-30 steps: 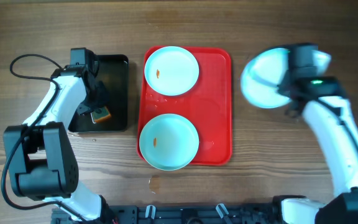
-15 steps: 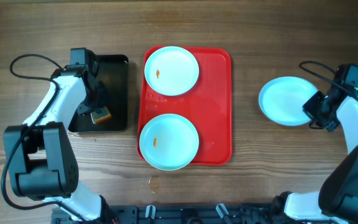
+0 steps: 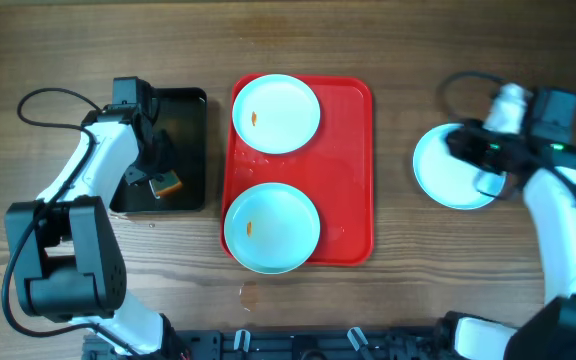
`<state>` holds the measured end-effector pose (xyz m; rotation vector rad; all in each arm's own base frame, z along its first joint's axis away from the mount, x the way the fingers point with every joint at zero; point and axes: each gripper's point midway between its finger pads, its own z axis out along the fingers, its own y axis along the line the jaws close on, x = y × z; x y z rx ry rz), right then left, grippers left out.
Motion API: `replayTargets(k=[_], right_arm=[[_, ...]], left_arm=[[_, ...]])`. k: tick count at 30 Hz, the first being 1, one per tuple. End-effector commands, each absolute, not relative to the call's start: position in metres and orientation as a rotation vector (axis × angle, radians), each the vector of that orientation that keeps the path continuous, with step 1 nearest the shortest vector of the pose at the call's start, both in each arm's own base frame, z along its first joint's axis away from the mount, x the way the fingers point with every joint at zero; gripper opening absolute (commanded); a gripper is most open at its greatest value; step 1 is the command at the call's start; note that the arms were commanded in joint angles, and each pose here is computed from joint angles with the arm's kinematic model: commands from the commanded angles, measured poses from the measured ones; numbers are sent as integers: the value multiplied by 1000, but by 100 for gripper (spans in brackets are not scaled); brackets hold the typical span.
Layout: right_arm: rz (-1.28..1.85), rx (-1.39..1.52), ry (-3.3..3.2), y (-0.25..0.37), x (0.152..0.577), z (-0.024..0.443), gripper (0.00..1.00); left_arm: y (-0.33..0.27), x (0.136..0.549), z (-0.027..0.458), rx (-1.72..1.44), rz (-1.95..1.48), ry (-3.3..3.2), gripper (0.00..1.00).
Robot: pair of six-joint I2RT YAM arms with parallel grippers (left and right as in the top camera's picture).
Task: Clean dirty plates on tray and stack at the side
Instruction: 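Lower the plate onto the table right of the tray and release, then grasp the top plate rim with the right gripper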
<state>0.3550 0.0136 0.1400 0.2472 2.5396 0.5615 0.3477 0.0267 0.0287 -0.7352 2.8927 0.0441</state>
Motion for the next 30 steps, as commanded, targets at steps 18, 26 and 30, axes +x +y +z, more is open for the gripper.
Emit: replayTargets(k=[18,26,30], right_arm=[[482,-352,2309,198,438,86,46],[512,-291,2305,206,460,31,46],[527,-247,2358,209,456,4,46]], left_arm=[[2,352,90,-636,-203,2791,48],[1,350,89,-638,-206,2800,46],[1,351,89,-637,-206,2797,46]])
